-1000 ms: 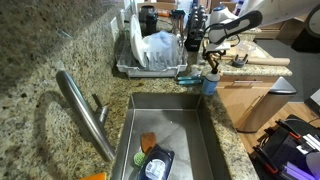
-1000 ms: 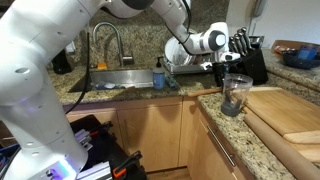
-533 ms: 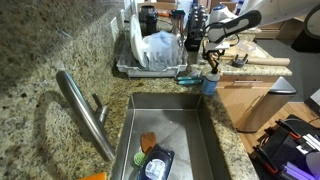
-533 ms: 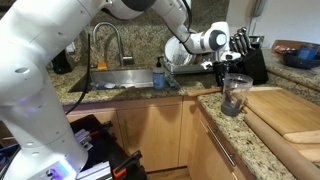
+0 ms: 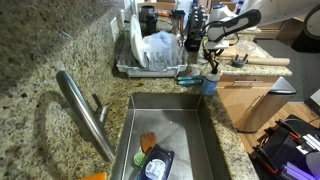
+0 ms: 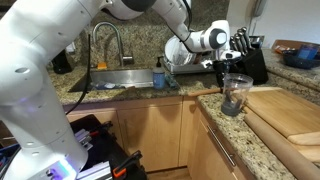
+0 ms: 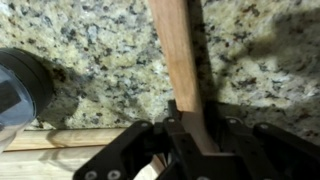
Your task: Put the wooden spoon in the cup
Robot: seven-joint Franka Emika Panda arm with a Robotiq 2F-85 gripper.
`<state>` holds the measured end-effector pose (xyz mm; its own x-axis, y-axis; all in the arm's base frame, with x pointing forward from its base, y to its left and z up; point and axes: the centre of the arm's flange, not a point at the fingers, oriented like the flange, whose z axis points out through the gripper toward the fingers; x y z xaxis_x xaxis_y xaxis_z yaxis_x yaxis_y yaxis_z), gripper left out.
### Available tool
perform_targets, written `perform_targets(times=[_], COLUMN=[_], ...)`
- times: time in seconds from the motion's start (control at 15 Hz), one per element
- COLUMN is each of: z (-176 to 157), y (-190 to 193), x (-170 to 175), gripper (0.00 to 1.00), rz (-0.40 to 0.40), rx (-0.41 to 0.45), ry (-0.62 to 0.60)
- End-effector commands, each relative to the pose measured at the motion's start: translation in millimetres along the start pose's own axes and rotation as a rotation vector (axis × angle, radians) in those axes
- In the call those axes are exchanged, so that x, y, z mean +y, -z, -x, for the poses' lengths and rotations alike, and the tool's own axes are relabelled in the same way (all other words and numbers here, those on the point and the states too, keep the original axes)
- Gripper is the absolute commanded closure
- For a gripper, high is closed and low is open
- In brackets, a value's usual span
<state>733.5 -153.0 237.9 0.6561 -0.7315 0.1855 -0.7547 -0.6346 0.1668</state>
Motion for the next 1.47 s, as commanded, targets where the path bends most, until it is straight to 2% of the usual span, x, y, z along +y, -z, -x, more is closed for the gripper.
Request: perform_targets(times=[0.0,0.13,0.27,0.6,0.67,0.93,1.4], z=[-6,1,9,21,22,10,-1], y=[2,21,44,103,115,168,248], x=[2,10,23,43,50,96,157], gripper=[0.94,0.97,0.95,0.95,0.95,0.95,0.95], rz=[0.023,0.044,0.045,-0.007,-0.011,-0.023,-0.192], rx=[-0.061,-0.103,-0.107,-0.011,0.021,0.240,0.578], ry=[-0.030,-0.032,-0.004,0.014,0.008,-0.122,-0.349])
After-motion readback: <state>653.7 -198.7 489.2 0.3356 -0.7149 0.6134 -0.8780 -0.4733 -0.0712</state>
